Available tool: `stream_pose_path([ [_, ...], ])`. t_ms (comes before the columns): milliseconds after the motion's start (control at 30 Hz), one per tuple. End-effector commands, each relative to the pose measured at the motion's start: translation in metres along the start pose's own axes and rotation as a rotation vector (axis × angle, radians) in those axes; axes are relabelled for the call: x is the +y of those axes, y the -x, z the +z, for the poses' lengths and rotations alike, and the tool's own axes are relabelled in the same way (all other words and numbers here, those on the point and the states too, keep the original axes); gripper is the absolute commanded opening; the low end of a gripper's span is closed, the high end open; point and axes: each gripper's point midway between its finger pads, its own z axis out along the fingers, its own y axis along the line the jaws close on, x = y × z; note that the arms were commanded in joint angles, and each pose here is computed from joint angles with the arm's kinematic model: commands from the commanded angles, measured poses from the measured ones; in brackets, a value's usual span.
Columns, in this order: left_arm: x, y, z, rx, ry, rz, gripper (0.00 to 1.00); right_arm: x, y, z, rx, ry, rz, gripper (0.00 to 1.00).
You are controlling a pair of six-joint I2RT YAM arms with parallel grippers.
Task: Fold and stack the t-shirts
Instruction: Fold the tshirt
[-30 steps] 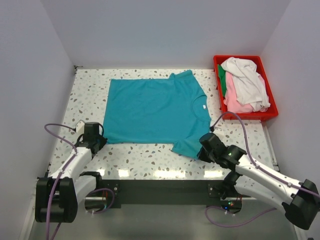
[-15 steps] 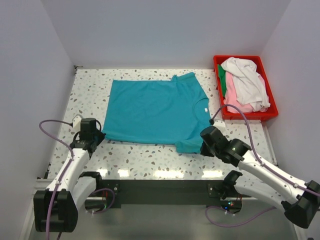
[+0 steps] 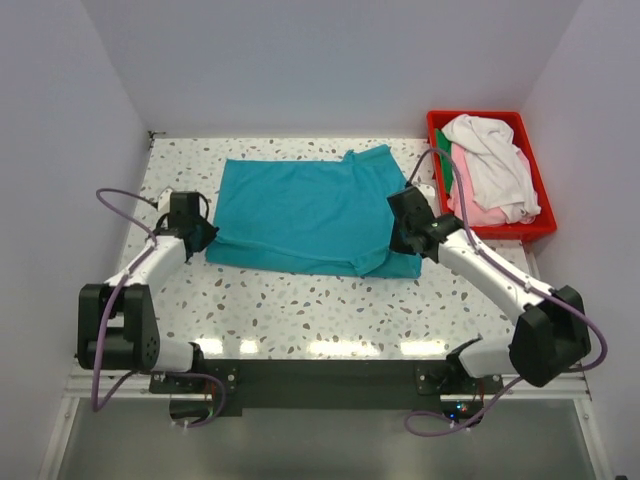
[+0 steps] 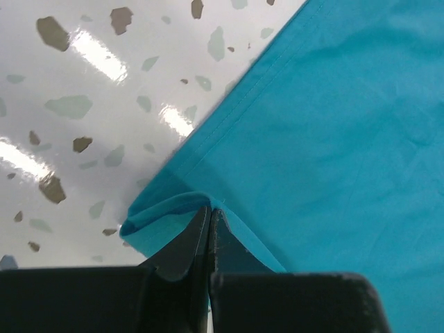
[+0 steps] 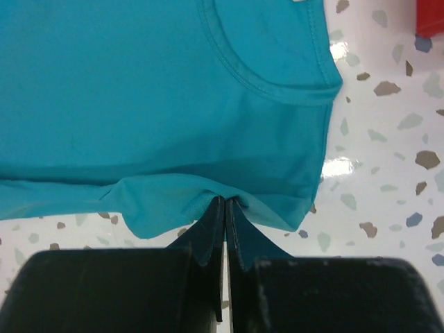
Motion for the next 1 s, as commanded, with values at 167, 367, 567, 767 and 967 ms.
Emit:
stream_pose_path([
  [167, -0.039, 0.033, 0.026, -0.039, -0.048, -0.009, 0.0, 0.031, 0.066, 0.025, -0.065, 0.087, 0.033, 0.0],
  [367, -0.051, 0.041, 0.042, -0.031, -0.031, -0.01, 0.0, 0.032, 0.081, 0.044, -0.048, 0.081, 0.051, 0.0],
  [567, -0.052, 0.044, 0.052, -0.026, 0.0, -0.012, 0.0, 0.032, 0.095, 0.056, -0.04, 0.093, 0.077, 0.0],
  [767, -0.056, 0.05, 0.06, -0.031, 0.02, -0.007, 0.0, 0.024, 0.108, 0.066, -0.036, 0.096, 0.111, 0.0],
  [967, -0.056, 0.048, 0.068, -0.024, 0.027, -0.008, 0.0, 0.024, 0.116, 0.077, -0.03, 0.118, 0.146, 0.0],
])
